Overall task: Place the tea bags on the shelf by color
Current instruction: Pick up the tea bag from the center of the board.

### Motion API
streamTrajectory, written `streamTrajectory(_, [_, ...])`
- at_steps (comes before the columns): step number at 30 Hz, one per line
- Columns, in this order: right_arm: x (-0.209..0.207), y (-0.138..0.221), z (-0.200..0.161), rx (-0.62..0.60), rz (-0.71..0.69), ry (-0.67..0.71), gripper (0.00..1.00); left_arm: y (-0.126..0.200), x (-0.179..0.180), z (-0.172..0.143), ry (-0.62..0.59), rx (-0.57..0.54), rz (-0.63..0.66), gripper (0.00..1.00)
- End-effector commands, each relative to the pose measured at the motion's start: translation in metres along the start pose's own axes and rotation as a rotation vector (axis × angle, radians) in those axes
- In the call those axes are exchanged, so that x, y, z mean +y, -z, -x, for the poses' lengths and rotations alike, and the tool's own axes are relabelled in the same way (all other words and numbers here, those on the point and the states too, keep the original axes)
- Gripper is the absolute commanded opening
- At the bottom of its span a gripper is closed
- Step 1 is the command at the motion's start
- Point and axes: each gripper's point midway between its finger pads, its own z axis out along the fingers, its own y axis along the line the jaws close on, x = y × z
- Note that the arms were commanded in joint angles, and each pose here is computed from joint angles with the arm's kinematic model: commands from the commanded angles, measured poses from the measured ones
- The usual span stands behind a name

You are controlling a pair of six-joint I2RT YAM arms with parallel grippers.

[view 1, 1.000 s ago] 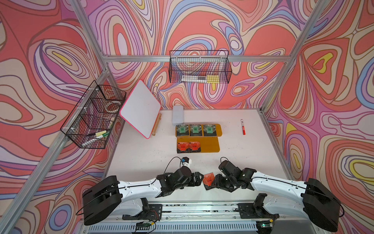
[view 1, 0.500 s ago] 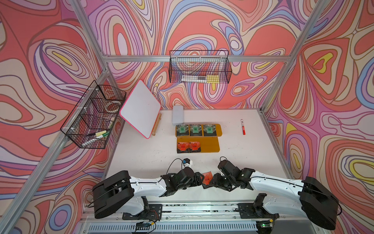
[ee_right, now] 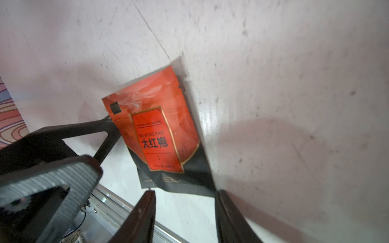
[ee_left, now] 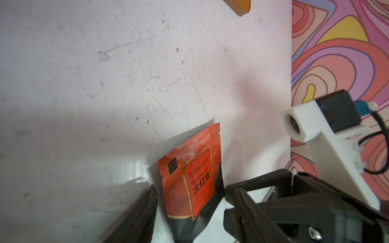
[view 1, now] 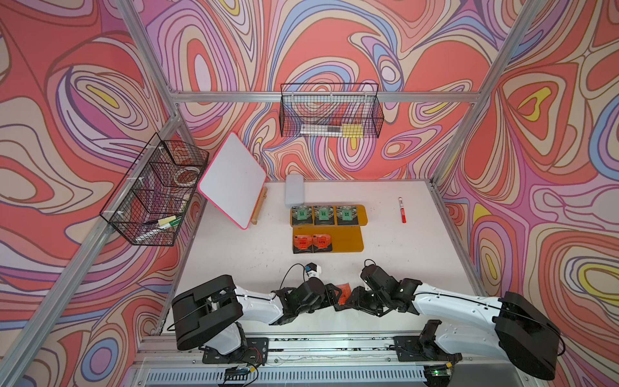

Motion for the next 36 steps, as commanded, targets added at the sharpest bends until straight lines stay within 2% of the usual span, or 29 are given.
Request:
streamTrajectory(1, [-0.012, -0.005, -0.007, 0.022, -0.035, -0.008, 0.48, -0.004, 0.005, -0.005, 0.016, 0.006, 0.005, 0.60])
streamTrajectory(12, [-0.014, -0.006, -0.009, 0.032, -0.040, -0.013, 0.48, -0.009, 0.005, -0.004, 0.036, -0.002, 0.005, 0.49])
streamTrajectory(20, [-0.016, -0.006, -0.009, 0.035, -0.053, -0.008, 0.48, -0.011, 0.009, -0.005, 0.037, -0.003, 0.006, 0.21])
streamTrajectory(22, [-0.016, -0.006, -0.009, 0.033, -0.054, -0.009, 0.48, -0.011, 0.009, -0.005, 0.036, -0.003, 0.006, 0.11])
streamTrajectory(27, [-0.014, -0.003, -0.006, 0.022, -0.054, -0.004, 0.48, -0.010, 0.008, -0.005, 0.036, -0.008, 0.004, 0.00])
streamTrajectory(30, [-0.009, 0.003, -0.002, -0.003, -0.051, 0.015, 0.49, -0.008, 0.005, -0.003, 0.029, -0.016, -0.015, 0.00])
streamTrajectory(36, [0.005, 0.031, 0.020, -0.134, -0.047, 0.085, 0.52, 0.005, -0.014, 0.008, -0.019, -0.060, -0.090, 0.00])
